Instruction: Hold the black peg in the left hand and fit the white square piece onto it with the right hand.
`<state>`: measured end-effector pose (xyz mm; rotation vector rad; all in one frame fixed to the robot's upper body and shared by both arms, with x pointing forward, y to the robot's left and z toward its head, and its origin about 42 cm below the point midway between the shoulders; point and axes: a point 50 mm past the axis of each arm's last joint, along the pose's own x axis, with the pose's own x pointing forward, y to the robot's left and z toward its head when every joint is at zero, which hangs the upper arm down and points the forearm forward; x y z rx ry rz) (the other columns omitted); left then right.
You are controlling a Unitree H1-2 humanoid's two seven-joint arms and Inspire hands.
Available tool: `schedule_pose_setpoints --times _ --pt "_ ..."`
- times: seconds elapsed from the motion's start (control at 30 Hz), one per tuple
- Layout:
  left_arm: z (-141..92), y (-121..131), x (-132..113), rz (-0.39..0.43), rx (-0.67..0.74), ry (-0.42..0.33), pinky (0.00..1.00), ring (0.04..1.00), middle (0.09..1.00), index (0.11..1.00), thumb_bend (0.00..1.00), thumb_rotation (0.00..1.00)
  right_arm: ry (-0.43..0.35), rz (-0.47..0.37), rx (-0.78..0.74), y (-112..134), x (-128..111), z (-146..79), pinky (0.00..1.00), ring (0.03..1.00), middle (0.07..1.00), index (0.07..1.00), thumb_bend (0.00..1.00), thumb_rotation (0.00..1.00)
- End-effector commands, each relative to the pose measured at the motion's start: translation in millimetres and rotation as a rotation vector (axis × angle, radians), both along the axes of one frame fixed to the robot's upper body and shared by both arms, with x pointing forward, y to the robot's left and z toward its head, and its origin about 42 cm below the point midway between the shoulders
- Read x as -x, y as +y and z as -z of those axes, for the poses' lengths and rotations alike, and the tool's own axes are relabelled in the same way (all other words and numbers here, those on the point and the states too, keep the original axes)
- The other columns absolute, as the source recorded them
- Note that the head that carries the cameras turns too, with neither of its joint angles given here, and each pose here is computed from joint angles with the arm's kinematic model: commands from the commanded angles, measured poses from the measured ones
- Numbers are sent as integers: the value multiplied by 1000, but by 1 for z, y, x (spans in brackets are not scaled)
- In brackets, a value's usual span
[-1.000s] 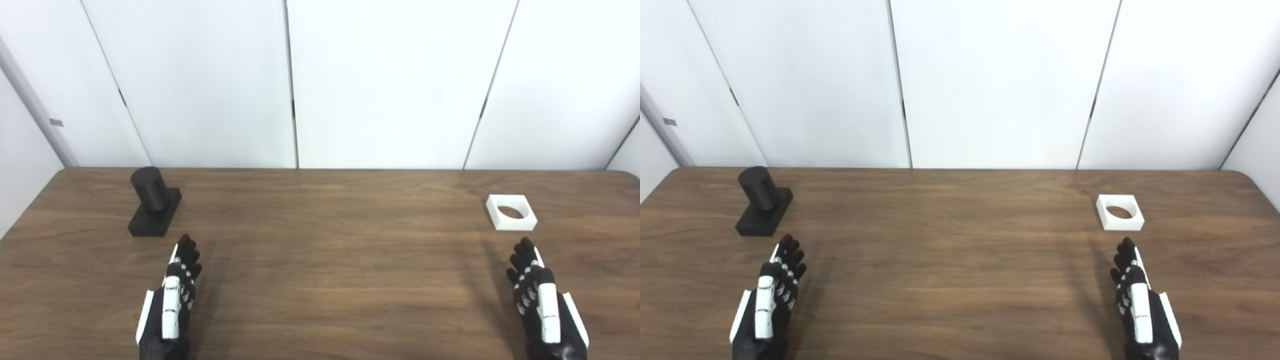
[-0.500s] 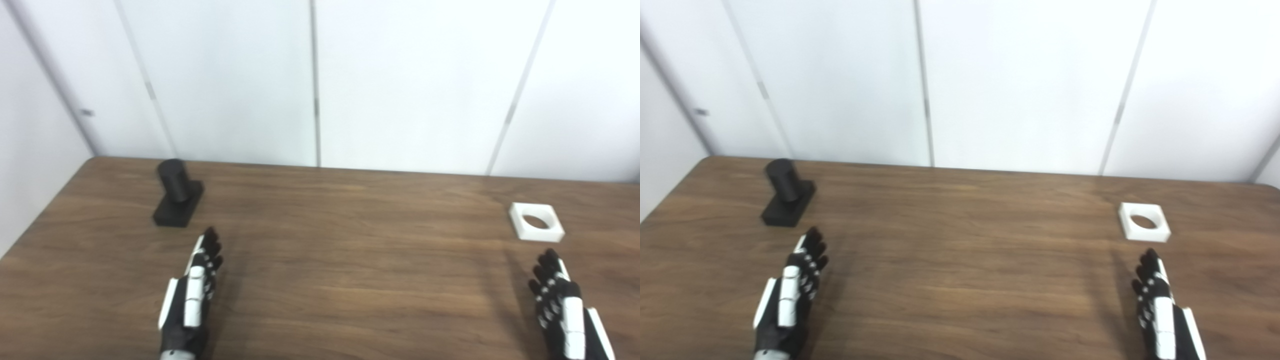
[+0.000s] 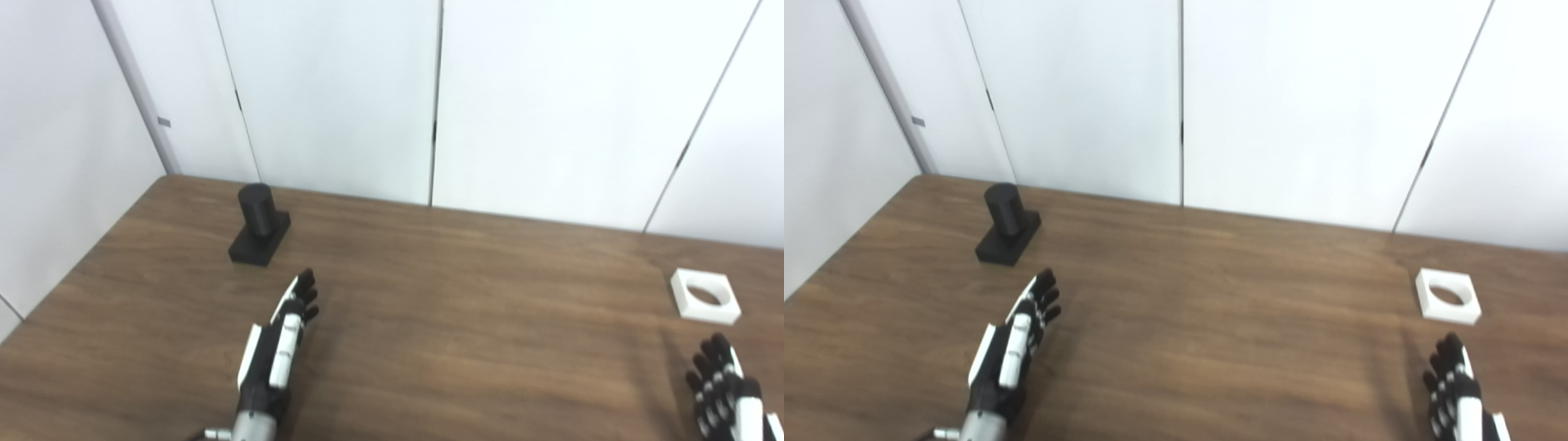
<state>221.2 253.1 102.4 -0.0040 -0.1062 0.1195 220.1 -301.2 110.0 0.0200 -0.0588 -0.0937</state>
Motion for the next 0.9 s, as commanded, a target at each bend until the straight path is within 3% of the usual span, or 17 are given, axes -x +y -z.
schedule_pose_setpoints --times 0.0,0.2,0.47,0.63,0.77,0.87 --pt "1 -21 2 -20 57 -29 940 959 968 949 511 964 -24 4 15 -3 3 0 1000 1000 1000 1000 674 1000" --pt "3 -25 3 -10 59 -24 942 966 973 965 537 956 -35 41 6 -4 4 -1 992 1000 976 983 653 994" --pt "5 -27 3 -18 62 -23 921 964 974 972 512 964 -32 43 6 -4 3 -1 883 966 946 949 655 970" --pt "5 -29 3 -28 39 -20 927 950 961 966 522 959 -34 45 11 -6 3 -1 874 957 938 937 659 967" --pt "4 -29 4 -37 -32 5 954 954 963 965 549 897 -31 48 12 -7 3 -1 845 939 928 927 667 967" --pt "0 -29 5 -41 -96 20 971 976 977 976 484 833 -30 46 13 -8 3 -1 833 937 929 923 682 957"
